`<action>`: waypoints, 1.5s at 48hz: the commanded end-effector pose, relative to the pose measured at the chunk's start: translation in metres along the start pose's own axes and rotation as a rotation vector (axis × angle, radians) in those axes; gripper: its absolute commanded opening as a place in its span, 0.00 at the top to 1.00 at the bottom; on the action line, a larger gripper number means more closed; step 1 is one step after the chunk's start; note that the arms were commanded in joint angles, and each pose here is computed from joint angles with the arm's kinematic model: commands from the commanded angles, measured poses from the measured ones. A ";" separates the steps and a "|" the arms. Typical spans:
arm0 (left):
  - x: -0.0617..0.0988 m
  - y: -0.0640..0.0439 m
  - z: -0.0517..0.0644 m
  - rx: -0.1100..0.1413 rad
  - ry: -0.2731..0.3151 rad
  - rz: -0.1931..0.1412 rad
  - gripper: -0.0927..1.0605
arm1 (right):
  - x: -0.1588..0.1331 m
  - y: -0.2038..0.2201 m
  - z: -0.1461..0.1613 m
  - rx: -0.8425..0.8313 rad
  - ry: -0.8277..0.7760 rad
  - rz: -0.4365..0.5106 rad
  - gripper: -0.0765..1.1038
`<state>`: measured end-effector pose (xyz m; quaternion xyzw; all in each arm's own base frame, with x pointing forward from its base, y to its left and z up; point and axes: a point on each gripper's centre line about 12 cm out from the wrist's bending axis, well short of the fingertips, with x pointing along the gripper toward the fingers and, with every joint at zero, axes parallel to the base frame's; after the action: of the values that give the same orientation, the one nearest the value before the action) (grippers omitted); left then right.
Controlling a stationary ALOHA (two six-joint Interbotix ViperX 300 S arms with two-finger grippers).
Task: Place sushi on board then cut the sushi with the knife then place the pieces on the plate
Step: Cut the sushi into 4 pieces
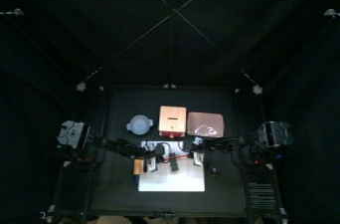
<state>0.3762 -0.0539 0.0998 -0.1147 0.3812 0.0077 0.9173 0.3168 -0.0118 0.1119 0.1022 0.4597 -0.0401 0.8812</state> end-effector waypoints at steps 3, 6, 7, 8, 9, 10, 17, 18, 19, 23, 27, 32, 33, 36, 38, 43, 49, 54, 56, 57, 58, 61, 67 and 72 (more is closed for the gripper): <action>-0.011 -0.012 0.021 0.038 -0.062 -0.033 0.52 | -0.019 -0.003 0.018 0.015 -0.083 0.000 0.81; -0.015 -0.013 0.027 0.048 -0.080 -0.037 0.52 | -0.025 -0.004 0.022 0.015 -0.105 0.000 0.81; -0.016 -0.012 0.029 0.053 -0.085 -0.038 0.52 | -0.027 -0.004 0.024 0.014 -0.111 0.001 0.81; -0.016 -0.013 0.029 0.055 -0.088 -0.040 0.52 | -0.028 -0.003 0.024 0.012 -0.117 0.001 0.81; -0.018 -0.013 0.031 0.062 -0.094 -0.041 0.52 | -0.029 -0.003 0.024 0.010 -0.117 0.002 0.81; -0.019 -0.014 0.033 0.065 -0.098 -0.043 0.52 | -0.031 -0.003 0.026 0.010 -0.126 0.001 0.81; -0.026 -0.015 0.040 0.081 -0.126 -0.049 0.52 | -0.039 -0.003 0.029 0.003 -0.144 0.005 0.81; -0.027 -0.015 0.042 0.082 -0.131 -0.050 0.52 | -0.040 -0.003 0.028 0.004 -0.146 0.005 0.81; -0.028 -0.016 0.043 0.083 -0.135 -0.051 0.52 | -0.040 -0.003 0.029 0.004 -0.148 0.005 0.81; -0.032 -0.018 0.051 0.091 -0.159 -0.057 0.52 | -0.044 -0.003 0.030 0.003 -0.154 0.007 0.81; -0.035 -0.020 0.058 0.107 -0.177 -0.063 0.52 | -0.046 -0.003 0.032 -0.006 -0.163 0.004 0.81; -0.038 -0.022 0.062 0.132 -0.193 -0.068 0.52 | -0.049 -0.002 0.036 -0.016 -0.176 0.006 0.81; -0.039 -0.022 0.062 0.137 -0.194 -0.068 0.52 | -0.050 -0.002 0.037 -0.018 -0.181 0.006 0.81; -0.041 -0.024 0.064 0.143 -0.200 -0.073 0.52 | -0.051 -0.001 0.037 -0.016 -0.181 0.011 0.81; -0.042 -0.025 0.065 0.144 -0.204 -0.075 0.52 | -0.052 0.000 0.036 -0.017 -0.177 0.014 0.81; -0.046 -0.028 0.065 0.149 -0.210 -0.082 0.52 | -0.052 0.003 0.034 -0.023 -0.170 0.022 0.81; -0.046 -0.035 0.061 0.158 -0.202 -0.097 0.52 | -0.052 0.012 0.033 -0.032 -0.169 0.041 0.81; -0.044 -0.039 0.056 0.154 -0.190 -0.105 0.52 | -0.052 0.019 0.031 -0.029 -0.163 0.059 0.81; -0.043 -0.041 0.054 0.154 -0.184 -0.109 0.52 | -0.051 0.021 0.029 -0.028 -0.156 0.065 0.81; -0.043 -0.042 0.053 0.154 -0.181 -0.112 0.52 | -0.051 0.022 0.029 -0.026 -0.159 0.068 0.81; -0.043 -0.043 0.052 0.153 -0.180 -0.112 0.52 | -0.051 0.023 0.028 -0.025 -0.155 0.070 0.81; -0.042 -0.044 0.049 0.150 -0.173 -0.114 0.52 | -0.051 0.025 0.026 -0.027 -0.152 0.077 0.81; -0.040 -0.043 0.044 0.146 -0.155 -0.112 0.52 | -0.050 0.025 0.026 -0.027 -0.152 0.076 0.81; -0.038 -0.043 0.041 0.132 -0.142 -0.110 0.52 | -0.048 0.025 0.026 -0.025 -0.146 0.075 0.81</action>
<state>0.3787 -0.0728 0.1527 -0.0725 0.3217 -0.0470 0.9429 0.3103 0.0100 0.1588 0.0978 0.4105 -0.0011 0.9066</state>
